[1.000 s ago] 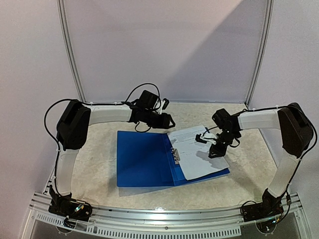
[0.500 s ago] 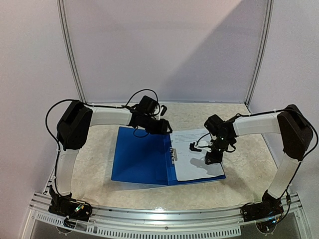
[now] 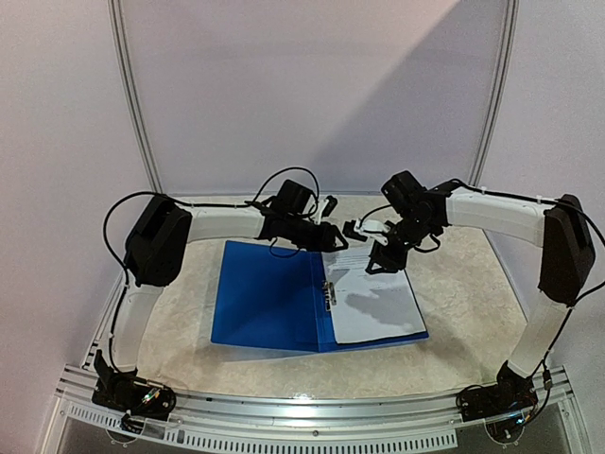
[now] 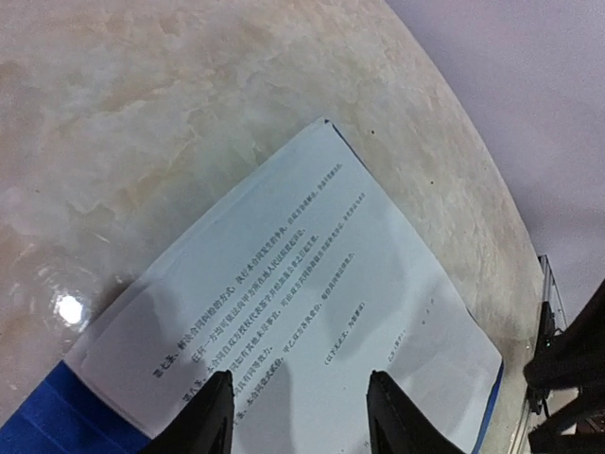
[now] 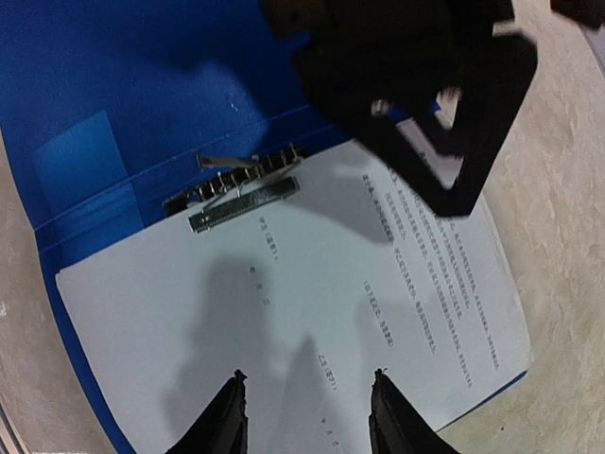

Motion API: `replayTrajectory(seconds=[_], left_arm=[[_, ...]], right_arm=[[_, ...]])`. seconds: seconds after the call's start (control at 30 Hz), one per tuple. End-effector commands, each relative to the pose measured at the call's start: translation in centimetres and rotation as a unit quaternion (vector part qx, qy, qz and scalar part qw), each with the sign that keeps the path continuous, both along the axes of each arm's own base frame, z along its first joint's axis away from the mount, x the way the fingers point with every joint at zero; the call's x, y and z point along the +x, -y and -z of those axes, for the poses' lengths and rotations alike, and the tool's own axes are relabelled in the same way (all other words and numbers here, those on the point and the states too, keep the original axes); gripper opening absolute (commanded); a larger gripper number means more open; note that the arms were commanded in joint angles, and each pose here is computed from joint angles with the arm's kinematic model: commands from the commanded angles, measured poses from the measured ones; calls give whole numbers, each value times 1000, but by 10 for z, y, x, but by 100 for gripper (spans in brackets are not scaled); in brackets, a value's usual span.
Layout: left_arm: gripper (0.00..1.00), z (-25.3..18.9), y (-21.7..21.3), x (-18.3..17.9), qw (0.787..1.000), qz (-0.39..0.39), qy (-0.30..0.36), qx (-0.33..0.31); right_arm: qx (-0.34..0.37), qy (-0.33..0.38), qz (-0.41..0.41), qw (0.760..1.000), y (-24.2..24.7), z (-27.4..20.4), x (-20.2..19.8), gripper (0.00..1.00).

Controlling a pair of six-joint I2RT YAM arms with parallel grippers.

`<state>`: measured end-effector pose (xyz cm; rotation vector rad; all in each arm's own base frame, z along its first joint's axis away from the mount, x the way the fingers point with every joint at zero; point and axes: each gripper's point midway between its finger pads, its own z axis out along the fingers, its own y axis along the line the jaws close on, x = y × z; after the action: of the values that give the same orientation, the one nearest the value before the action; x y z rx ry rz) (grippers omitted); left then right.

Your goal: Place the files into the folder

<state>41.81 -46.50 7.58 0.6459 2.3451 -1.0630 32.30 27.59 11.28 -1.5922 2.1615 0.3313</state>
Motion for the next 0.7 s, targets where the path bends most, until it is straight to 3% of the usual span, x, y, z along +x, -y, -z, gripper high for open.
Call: replayTrajectory(seconds=[0.0, 0.67], left_arm=[[48, 25, 18, -17, 999, 38, -30, -12], [47, 89, 7, -30, 995, 40, -76, 58]], right_arm=[[19, -34, -28, 999, -29, 12, -7, 44], [47, -66, -80, 993, -98, 41, -1, 46]])
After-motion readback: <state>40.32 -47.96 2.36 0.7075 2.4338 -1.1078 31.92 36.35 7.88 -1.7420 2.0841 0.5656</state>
